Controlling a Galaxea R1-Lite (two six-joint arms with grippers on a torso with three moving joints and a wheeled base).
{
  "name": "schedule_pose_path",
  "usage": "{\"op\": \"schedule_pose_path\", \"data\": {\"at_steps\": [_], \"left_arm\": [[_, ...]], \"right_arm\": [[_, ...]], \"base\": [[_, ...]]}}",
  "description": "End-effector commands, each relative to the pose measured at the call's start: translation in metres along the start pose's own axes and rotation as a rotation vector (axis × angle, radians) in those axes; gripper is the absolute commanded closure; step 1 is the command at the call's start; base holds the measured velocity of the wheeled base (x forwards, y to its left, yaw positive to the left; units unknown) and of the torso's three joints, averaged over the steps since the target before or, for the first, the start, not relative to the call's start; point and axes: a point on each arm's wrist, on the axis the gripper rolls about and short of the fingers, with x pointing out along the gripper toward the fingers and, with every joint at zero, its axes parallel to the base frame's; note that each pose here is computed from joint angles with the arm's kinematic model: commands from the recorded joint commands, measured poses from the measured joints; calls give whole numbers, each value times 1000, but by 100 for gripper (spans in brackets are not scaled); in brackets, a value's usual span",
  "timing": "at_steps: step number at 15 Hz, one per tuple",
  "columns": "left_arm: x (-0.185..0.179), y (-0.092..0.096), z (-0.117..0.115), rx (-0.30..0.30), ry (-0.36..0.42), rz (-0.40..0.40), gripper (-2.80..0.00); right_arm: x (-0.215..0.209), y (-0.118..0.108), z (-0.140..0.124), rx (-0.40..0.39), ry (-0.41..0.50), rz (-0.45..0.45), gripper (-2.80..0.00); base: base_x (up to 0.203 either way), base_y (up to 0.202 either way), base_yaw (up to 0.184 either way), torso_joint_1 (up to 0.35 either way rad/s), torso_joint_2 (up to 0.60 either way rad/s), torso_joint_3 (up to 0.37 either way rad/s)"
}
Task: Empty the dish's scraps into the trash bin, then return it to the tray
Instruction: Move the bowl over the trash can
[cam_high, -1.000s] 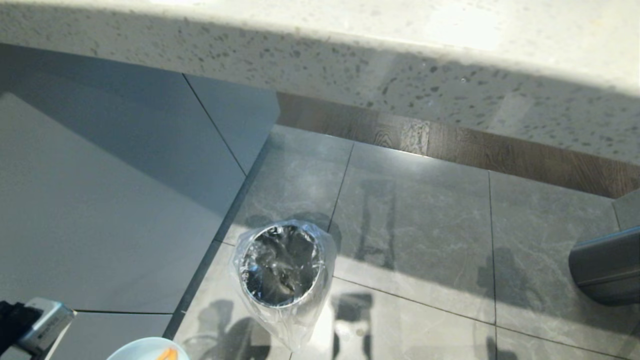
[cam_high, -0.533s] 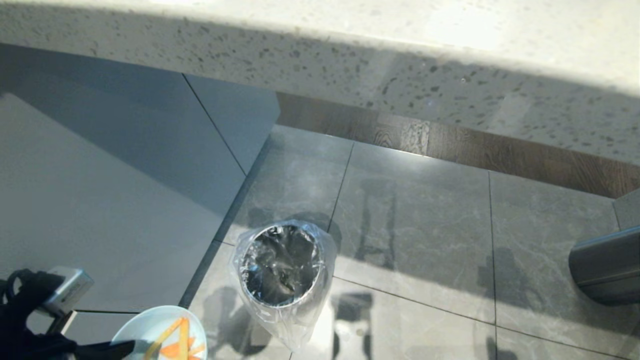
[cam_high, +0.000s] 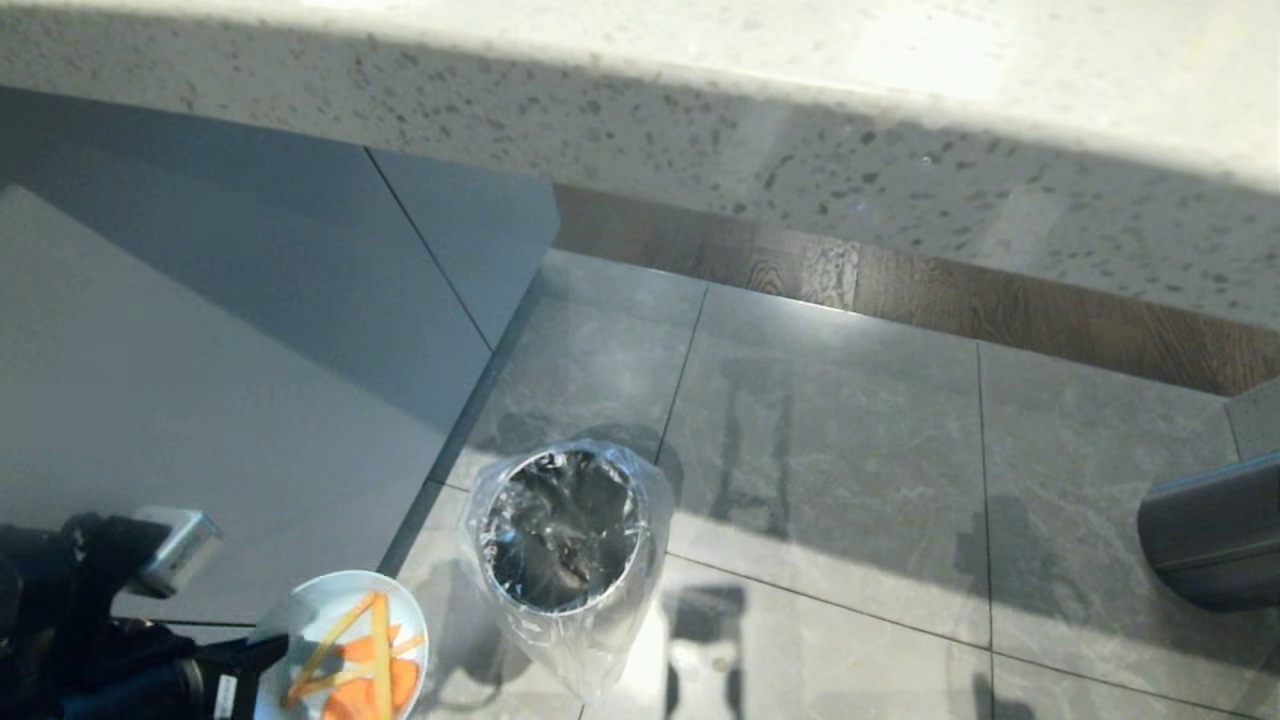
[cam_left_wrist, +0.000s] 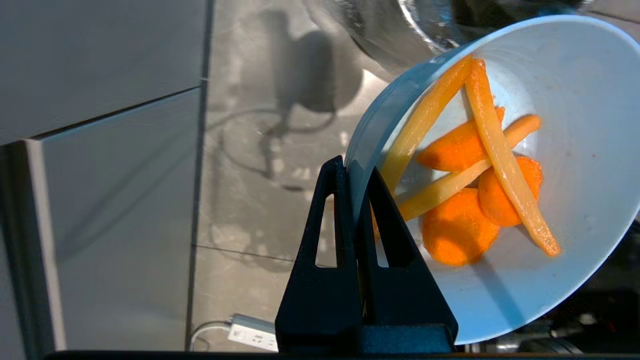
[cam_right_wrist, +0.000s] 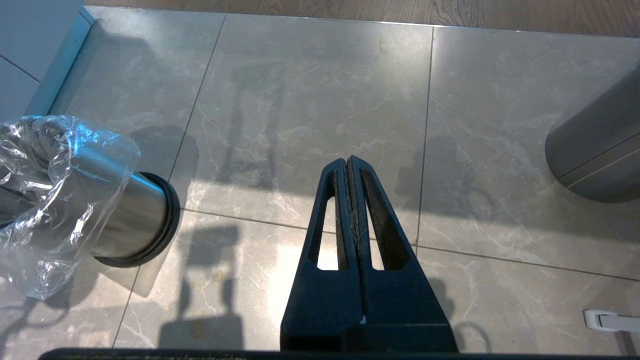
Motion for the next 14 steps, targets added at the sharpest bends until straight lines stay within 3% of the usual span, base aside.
{"op": "schedule_pose_path", "data": {"at_steps": [1, 9, 14], "left_arm": [[2, 1, -1, 0, 0, 49, 0], [3, 1, 9, 47, -20, 75, 0], [17, 1, 22, 151, 17, 121, 0]], "right_arm": [[0, 0, 0, 1, -1, 0, 0], [0, 0, 0, 0, 1, 0, 0], [0, 0, 0, 1, -1, 0, 0]], "base": [[0, 0, 0, 0, 0, 0], [0, 0, 0, 0, 0, 0], [0, 0, 0, 0, 0, 0]]}}
